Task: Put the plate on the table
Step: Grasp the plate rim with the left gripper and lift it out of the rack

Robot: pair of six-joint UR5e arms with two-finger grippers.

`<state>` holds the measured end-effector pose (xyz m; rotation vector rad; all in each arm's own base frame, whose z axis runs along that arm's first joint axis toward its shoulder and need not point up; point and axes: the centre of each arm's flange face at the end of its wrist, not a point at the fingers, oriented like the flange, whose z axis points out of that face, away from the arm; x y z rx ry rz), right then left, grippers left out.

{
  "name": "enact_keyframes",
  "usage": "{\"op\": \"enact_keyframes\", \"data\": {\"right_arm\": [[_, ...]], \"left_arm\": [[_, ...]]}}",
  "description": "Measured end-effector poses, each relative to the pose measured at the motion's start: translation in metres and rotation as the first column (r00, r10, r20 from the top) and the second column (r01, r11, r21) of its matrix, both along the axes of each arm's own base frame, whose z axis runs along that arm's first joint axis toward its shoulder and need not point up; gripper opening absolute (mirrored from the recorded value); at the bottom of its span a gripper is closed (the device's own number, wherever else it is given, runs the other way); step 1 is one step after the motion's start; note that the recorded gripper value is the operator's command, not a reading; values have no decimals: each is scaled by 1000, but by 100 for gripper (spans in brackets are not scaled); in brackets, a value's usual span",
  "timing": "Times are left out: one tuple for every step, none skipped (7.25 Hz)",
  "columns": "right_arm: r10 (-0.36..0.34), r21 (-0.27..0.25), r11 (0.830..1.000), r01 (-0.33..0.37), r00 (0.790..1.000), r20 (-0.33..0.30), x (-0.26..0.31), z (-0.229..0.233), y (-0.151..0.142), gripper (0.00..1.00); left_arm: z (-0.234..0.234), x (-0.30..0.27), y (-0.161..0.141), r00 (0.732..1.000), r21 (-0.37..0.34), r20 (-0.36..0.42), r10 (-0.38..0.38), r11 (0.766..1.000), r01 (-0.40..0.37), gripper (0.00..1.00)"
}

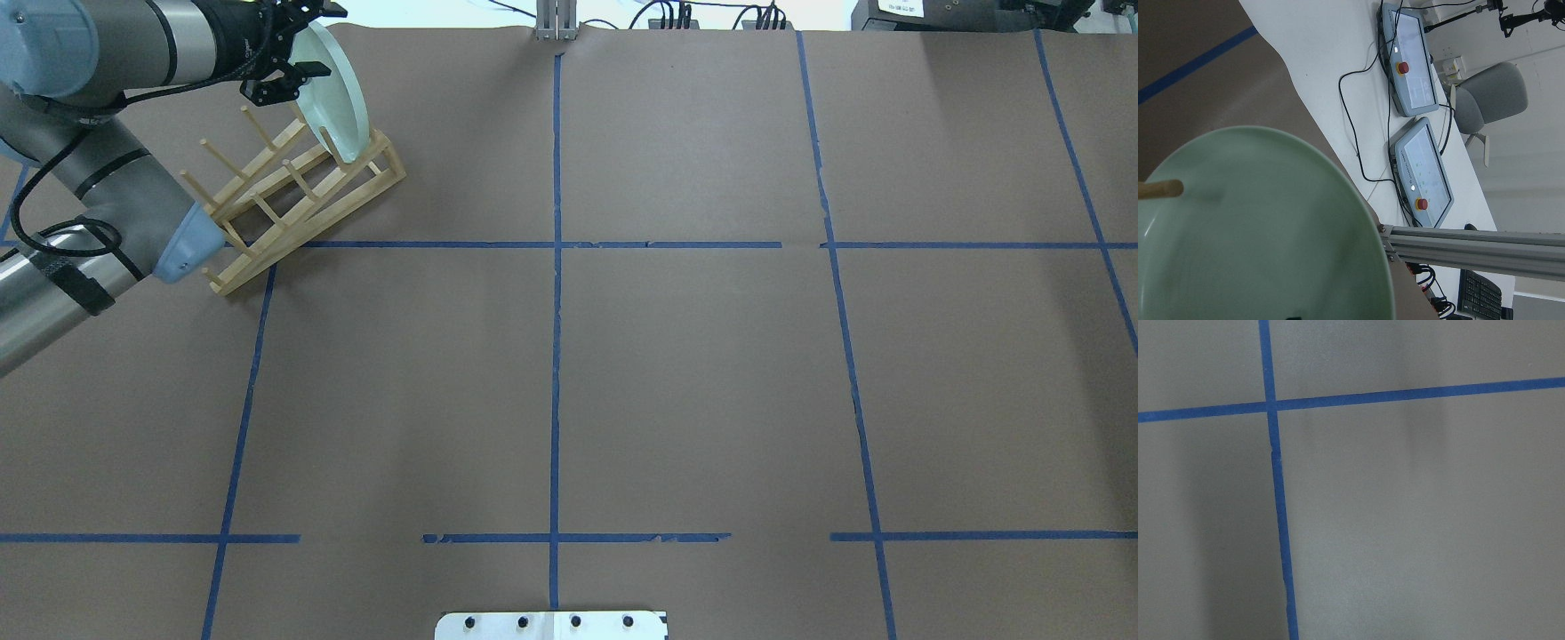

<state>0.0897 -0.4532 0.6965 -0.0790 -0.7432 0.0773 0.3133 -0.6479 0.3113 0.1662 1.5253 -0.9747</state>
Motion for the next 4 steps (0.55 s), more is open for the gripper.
{"op": "enact_keyframes", "data": {"right_arm": [[0,0,1000,0,1000,0,0,0,0,100],[0,0,1000,0,1000,0,0,0,0,100],[0,-1,1000,0,1000,0,0,0,0,100],[0,-1,1000,0,1000,0,0,0,0,100]], "left_arm": [[-2,0,0,1000,5,2,1,1000,-1,0],[-4,0,0,1000,11,2,1,1000,-1,0],[-10,-5,0,1000,19,-3,-4,1000,4,0],[-26,-19,0,1000,33,-12,-18,999,18,0]]}}
